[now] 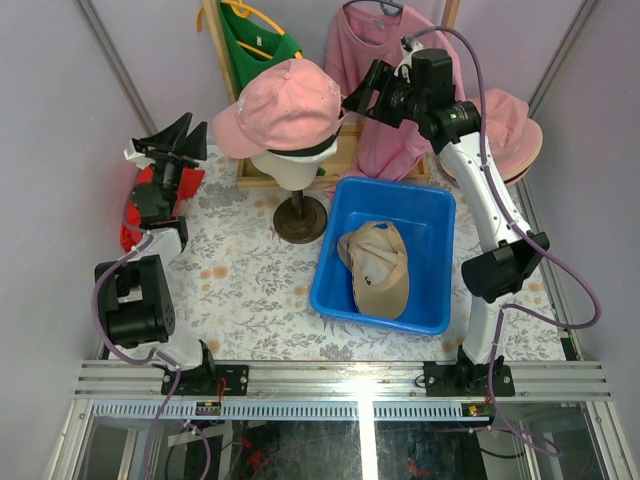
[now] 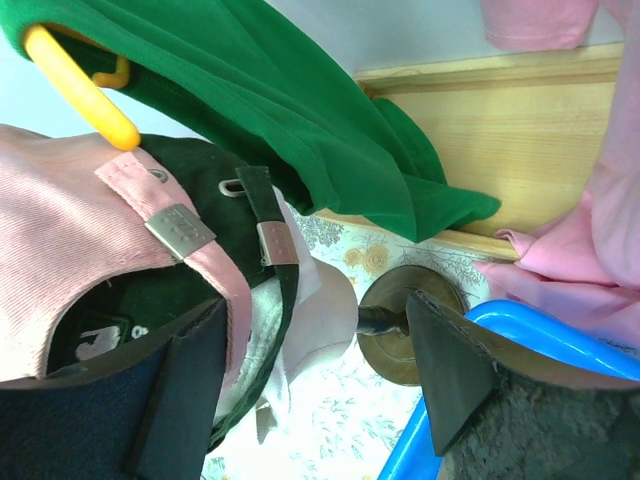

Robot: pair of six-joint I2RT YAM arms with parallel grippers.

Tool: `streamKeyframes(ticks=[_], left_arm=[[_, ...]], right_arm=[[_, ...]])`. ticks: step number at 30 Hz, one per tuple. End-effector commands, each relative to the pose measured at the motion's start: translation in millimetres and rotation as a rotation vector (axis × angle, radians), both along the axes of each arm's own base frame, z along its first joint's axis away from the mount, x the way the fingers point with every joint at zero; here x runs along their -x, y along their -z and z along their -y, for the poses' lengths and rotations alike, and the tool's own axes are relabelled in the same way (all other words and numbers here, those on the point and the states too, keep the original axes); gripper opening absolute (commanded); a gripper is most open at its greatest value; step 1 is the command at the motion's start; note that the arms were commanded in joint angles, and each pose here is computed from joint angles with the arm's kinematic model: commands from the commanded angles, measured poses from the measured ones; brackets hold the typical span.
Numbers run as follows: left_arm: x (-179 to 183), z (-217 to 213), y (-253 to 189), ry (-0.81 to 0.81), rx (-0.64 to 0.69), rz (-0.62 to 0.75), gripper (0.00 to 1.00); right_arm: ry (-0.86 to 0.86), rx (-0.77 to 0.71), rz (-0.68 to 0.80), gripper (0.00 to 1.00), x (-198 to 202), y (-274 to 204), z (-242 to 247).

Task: Stack the hats
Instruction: Stack the hat on the hat.

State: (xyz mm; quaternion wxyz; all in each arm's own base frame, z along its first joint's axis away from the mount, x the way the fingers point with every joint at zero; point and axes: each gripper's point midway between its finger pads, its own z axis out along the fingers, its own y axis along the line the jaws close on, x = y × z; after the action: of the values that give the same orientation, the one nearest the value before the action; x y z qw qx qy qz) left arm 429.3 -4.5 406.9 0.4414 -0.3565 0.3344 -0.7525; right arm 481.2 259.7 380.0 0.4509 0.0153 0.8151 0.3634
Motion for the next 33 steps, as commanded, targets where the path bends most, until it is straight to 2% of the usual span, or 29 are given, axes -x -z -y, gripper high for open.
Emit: streamKeyframes(ticks=[1, 8, 15, 22, 26, 33], left_arm=[[22.9, -22.2, -24.6, 0.158, 0.361, -0.027, 0.48], [34.3, -34.3, -24.4, 0.083, 0.337, -0.042, 0.48], [46.6, -36.6, -15.0, 0.037, 0.319, -0.07, 0.48], [56.9, -29.8, -0.7, -0.013, 0.246, -0.124, 0.48], [62.2, -22.1, 19.1, -0.047, 0.18, -0.204, 0.48], [78.2, -4.5, 58.0, -0.088, 0.064, -0.331, 0.48]], right_arm=[[0.058, -0.053, 0.152, 0.76, 14.6, -65.3, 23.5], [0.121, -0.033, 0.199, 0.79, 29.3, -84.2, 42.1], [0.188, 0.034, 0.199, 0.81, 61.2, -72.6, 69.8], [0.109, 0.175, 0.059, 0.81, 111.3, 10.7, 68.0], [0.044, 0.291, -0.026, 0.81, 149.8, 65.3, 50.9], [0.006, 0.389, -0.171, 0.82, 195.8, 141.8, 40.1]])
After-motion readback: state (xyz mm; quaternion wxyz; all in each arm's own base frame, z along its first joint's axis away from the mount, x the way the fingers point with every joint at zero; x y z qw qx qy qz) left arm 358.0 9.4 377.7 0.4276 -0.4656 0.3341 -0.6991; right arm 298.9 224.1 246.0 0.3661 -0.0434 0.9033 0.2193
